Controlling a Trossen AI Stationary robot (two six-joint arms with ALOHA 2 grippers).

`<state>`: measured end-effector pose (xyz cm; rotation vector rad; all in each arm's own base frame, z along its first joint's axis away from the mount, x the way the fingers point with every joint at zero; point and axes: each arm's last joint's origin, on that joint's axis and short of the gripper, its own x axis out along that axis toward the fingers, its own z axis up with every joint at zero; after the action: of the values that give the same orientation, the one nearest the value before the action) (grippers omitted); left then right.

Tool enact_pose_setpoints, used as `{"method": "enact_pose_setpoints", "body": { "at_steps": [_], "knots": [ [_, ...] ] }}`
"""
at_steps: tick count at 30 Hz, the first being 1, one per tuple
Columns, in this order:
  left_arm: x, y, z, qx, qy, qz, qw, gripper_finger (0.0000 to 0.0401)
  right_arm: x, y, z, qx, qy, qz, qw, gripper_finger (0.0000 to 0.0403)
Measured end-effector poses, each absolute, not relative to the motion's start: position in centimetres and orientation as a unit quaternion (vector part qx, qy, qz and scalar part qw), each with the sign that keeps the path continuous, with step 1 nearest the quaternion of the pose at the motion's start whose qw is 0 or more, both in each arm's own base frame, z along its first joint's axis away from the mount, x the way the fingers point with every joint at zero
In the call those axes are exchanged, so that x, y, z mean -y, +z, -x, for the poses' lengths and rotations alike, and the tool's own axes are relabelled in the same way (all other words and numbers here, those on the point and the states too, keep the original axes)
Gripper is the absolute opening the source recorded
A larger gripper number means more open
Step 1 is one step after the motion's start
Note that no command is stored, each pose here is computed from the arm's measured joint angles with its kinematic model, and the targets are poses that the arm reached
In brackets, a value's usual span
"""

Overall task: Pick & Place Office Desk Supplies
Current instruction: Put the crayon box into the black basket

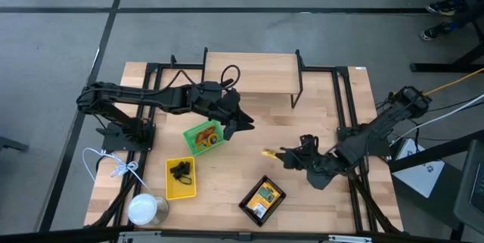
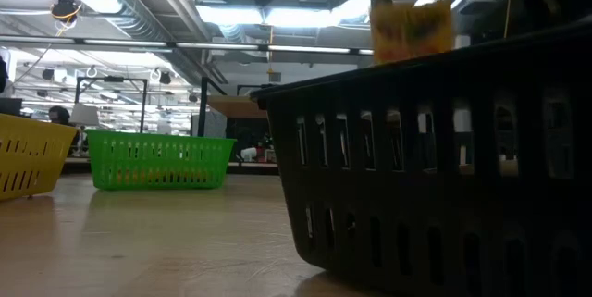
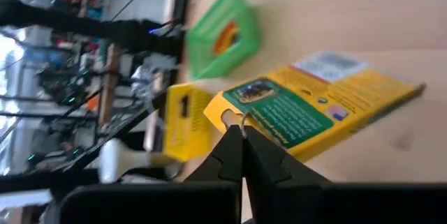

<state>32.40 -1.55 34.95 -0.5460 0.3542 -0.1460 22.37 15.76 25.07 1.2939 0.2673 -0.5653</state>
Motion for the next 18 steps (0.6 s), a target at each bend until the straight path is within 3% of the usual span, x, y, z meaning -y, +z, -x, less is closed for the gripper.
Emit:
{"method": "enact_pose_setpoints", "body": {
  "at_steps": [10, 18],
  "knots": [
    [1.6, 35.1, -32.4, -0.164, -0.077, 0.259, 0.949, 0.0145, -19.7, 31.3, -23.9, -0.064, -0.215, -0.590, 0.775, 0.0000],
    [1.6, 35.4, -32.5, -0.150, -0.079, 0.258, 0.951, 0.0145, -27.2, 26.2, -21.9, 0.076, -0.214, -0.652, 0.723, 0.0000]
  ]
}}
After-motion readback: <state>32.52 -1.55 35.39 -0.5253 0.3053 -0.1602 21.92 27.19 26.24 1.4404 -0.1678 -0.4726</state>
